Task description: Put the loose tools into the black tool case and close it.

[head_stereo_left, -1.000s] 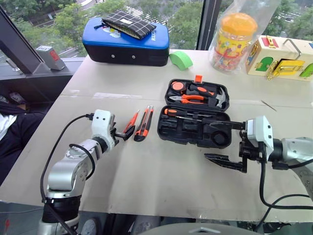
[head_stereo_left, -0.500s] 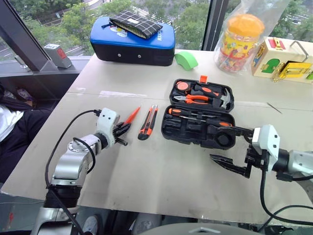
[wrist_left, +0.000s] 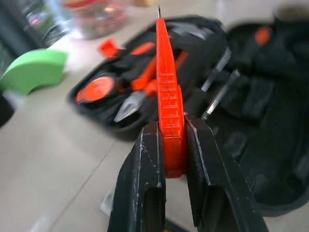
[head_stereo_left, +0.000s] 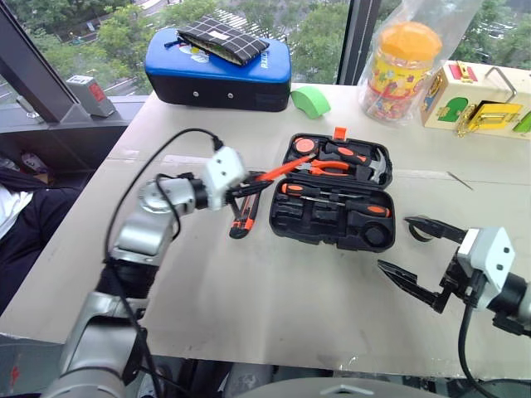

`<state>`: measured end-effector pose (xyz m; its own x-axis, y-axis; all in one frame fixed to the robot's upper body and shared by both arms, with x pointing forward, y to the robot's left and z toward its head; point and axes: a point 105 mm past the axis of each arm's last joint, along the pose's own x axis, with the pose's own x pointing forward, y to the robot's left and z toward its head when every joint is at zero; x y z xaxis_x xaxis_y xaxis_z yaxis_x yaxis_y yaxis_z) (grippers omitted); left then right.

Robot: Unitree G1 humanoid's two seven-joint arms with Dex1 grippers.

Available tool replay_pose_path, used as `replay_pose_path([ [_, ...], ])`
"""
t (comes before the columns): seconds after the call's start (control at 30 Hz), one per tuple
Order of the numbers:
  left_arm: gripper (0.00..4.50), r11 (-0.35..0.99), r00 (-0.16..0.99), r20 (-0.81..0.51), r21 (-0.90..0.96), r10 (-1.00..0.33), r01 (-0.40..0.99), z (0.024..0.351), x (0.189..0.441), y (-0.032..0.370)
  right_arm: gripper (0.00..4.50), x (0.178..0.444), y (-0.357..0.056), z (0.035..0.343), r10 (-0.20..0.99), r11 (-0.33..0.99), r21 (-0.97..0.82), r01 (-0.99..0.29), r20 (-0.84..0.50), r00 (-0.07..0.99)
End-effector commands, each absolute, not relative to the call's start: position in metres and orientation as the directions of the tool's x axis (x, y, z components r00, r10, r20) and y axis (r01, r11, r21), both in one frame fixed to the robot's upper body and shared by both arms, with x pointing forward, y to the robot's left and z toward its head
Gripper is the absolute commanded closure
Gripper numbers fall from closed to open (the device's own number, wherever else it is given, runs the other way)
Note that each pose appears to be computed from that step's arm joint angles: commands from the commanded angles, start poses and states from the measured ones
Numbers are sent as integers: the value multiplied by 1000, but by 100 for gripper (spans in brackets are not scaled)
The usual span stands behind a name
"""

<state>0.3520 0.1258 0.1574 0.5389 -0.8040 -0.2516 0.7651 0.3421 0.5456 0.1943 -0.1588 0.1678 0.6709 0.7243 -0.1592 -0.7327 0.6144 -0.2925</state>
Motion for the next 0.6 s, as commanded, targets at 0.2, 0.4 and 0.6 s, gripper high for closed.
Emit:
replay_pose_path([
  [0.2, 448, -38, 349, -407, 695, -844, 718, 136, 358, 87, 0, 178, -160, 178, 677, 652, -337, -680, -146, 721],
  [0.4, 448, -215, 275, -515, 701, -812, 680, 127, 364, 92, 0, 171, -161, 178, 649, 675, -340, -655, -151, 746],
  [0.6, 448, -278, 253, -566, 686, -784, 672, 123, 368, 98, 0, 169, -161, 177, 642, 684, -335, -648, -146, 753],
])
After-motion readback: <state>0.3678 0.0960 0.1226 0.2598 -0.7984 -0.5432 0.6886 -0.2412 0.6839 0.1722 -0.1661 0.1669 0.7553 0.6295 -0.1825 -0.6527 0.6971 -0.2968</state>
